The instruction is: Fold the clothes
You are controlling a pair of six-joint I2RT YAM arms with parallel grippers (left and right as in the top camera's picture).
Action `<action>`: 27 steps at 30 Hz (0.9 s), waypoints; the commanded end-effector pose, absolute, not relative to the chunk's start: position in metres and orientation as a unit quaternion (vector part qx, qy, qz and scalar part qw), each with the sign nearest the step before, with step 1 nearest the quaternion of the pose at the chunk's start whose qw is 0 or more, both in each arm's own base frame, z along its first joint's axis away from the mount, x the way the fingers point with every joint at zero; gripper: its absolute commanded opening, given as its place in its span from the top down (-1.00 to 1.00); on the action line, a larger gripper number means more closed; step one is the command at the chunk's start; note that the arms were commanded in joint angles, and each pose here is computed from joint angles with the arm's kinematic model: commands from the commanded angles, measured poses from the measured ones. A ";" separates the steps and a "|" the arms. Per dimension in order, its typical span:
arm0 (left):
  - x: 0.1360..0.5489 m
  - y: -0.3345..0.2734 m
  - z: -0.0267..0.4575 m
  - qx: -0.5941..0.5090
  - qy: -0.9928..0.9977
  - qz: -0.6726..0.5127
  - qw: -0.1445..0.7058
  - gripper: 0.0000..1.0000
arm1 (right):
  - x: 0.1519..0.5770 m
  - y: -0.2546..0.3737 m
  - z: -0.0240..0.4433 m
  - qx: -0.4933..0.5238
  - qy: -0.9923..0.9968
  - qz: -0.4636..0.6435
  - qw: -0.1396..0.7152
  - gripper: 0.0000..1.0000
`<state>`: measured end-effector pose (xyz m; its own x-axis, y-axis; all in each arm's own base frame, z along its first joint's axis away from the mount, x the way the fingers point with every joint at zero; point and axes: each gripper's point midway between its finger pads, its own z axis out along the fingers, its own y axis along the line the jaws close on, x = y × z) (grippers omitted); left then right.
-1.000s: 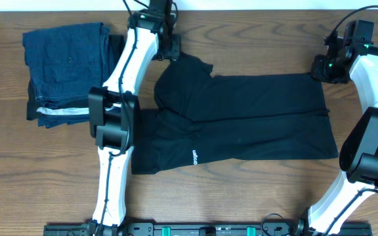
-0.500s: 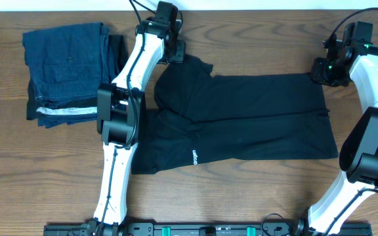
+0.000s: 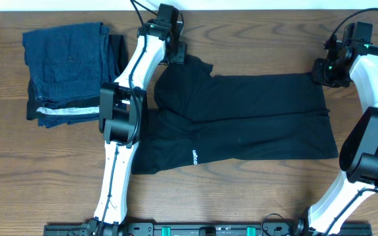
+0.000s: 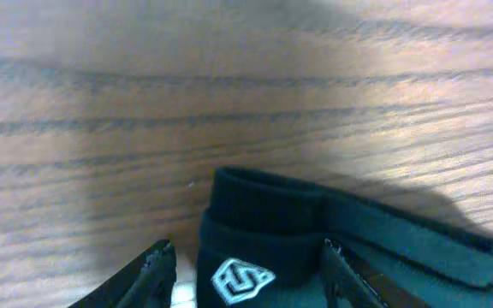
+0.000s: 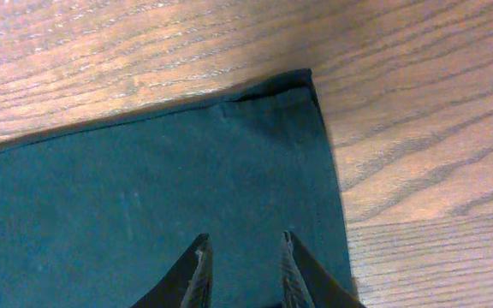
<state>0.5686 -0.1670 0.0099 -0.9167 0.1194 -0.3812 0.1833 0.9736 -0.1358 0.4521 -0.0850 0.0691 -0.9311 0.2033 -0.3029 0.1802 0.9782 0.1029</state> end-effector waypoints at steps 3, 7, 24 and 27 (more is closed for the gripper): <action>0.568 -0.170 -0.003 0.080 0.976 -0.098 0.179 -0.12 | 0.449 -0.085 0.066 0.090 0.984 0.027 0.154 0.49; 0.563 -0.169 -0.005 0.079 0.978 -0.096 0.167 0.03 | 0.450 -0.085 0.065 0.090 0.983 0.027 0.155 0.49; 0.559 -0.168 -0.007 0.079 0.980 -0.094 0.158 0.41 | 0.479 -0.092 0.018 -0.055 0.983 0.002 0.175 -0.11; 0.558 -0.168 -0.007 0.079 0.980 -0.094 0.156 0.41 | 0.496 -0.095 0.012 -0.057 0.977 -0.006 0.205 -0.11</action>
